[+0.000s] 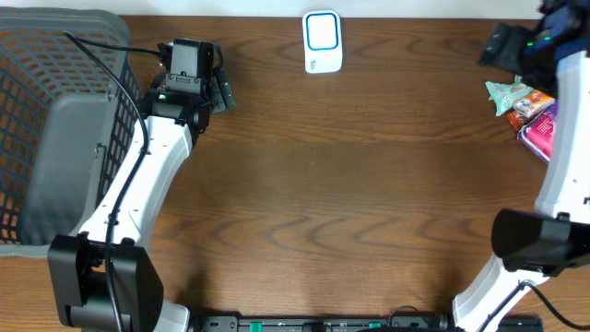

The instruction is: Scan the item barcode

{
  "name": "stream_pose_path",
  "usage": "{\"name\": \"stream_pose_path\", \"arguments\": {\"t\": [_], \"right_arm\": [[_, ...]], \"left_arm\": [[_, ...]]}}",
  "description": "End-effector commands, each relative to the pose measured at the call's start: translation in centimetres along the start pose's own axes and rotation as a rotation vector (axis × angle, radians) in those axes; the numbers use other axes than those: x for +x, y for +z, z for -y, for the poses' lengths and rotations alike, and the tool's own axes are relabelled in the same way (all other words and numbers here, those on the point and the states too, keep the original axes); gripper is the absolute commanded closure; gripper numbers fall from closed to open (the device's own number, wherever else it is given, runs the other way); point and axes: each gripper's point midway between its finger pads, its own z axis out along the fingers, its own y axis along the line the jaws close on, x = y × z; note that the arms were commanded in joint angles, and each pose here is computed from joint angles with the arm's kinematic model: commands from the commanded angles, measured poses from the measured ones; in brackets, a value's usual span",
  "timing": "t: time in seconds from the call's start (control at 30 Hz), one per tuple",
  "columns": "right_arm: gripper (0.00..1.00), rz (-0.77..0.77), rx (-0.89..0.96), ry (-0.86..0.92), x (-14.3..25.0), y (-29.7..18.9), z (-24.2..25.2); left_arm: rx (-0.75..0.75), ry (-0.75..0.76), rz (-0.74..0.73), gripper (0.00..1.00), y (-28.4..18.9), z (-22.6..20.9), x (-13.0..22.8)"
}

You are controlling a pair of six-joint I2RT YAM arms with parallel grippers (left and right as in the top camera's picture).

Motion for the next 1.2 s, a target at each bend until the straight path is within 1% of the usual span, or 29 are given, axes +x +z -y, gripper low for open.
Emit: {"name": "stream_pose_path", "arguments": {"t": [0.0,0.2,0.33,0.57,0.63,0.8,0.97,1.17], "right_arm": [[0.01,0.038,-0.04,-0.085,1.5,-3.2,-1.5],[0.01,0.058,-0.053,-0.141,4.9,-4.4,-0.9],[0.01,0.149,-0.091,-0.168,7.9,-4.7,0.0],[0.01,0.36,-0.196,-0.188,12.9,-5.7,1.1],[0.01,0.384,-0.204,-0.185,14.1,-5.8,1.6],[0.01,0.38,-0.204,-0.185,17.0,-5.1,2.9],[0.01,0.291,-0.176,-0.184,19.3,-4.1,3.8],[0.01,0.222,-0.153,-0.191,20.9,-3.5,4.4]], "left_arm": [[-0.009,-0.011,0.001,0.01,0.1,-0.3,0.0],[-0.009,-0.011,0.001,0.01,0.1,-0.3,0.0],[-0.009,-0.011,0.001,0.01,0.1,-0.3,0.0],[-0.009,-0.011,0.001,0.01,0.1,-0.3,0.0],[-0.009,-0.011,0.001,0.01,0.1,-0.3,0.0],[-0.009,-0.011,0.001,0.01,0.1,-0.3,0.0],[-0.009,-0.011,0.001,0.01,0.1,-0.3,0.0],[-0.009,-0.011,0.001,0.01,0.1,-0.3,0.0]]}}
